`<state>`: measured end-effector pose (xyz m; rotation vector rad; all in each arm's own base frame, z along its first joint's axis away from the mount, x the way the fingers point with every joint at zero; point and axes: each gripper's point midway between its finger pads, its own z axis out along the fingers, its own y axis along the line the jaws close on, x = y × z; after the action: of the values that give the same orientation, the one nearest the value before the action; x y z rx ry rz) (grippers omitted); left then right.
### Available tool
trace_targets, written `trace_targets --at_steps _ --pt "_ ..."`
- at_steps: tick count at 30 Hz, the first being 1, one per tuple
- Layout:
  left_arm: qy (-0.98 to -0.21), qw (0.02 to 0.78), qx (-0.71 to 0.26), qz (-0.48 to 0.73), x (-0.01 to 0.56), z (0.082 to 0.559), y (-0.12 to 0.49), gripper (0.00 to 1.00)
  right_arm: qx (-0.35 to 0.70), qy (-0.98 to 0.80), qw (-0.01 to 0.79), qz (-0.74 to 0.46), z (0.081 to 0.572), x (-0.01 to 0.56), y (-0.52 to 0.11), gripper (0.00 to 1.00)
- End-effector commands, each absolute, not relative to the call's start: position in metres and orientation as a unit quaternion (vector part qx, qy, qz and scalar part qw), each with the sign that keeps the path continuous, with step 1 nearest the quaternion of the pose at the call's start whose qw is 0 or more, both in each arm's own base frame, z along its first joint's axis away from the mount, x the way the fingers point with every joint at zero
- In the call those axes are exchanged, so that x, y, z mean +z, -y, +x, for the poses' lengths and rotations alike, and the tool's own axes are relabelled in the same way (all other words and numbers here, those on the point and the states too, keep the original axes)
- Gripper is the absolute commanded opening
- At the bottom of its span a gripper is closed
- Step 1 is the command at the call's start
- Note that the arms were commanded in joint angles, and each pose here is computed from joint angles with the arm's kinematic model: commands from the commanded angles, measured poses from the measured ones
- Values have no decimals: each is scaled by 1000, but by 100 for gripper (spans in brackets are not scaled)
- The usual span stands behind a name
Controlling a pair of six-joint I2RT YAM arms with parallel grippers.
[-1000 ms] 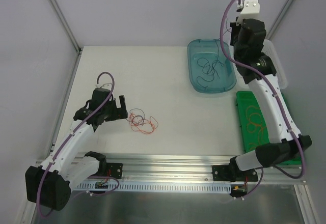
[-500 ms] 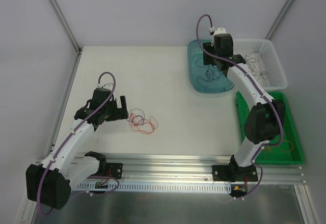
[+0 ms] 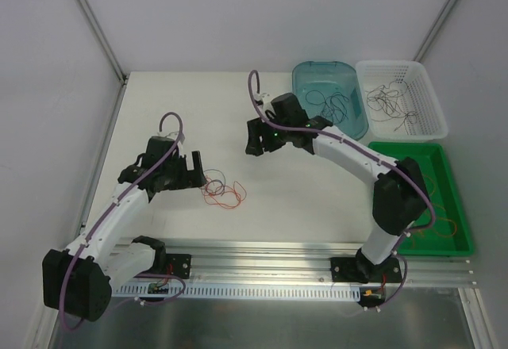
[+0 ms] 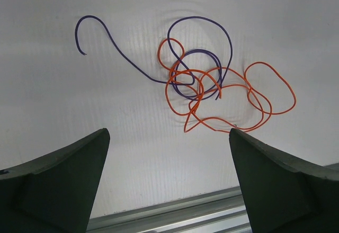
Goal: Untangle the cables
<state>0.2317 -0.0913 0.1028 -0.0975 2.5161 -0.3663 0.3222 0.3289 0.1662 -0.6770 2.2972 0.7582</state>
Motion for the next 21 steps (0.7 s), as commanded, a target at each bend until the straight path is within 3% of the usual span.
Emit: trace_targets --at_steps 1,9,13,17,21 --pt "-942 290 -169 -28 108 234 102 97 354 -859 278 -244 308 152 -376 63" --pt "-946 272 -176 -28 101 233 106 94 387 -855 226 -259 292 98 -439 54" --pt "-947 268 -177 -28 100 232 107 94 397 -857 207 -255 289 76 -453 45" --pt "-947 263 -182 -26 99 232 109 94 398 -859 189 -262 283 61 -462 42" --pt "-948 258 -186 -25 98 231 110 94 412 -853 185 -262 282 53 -470 31"
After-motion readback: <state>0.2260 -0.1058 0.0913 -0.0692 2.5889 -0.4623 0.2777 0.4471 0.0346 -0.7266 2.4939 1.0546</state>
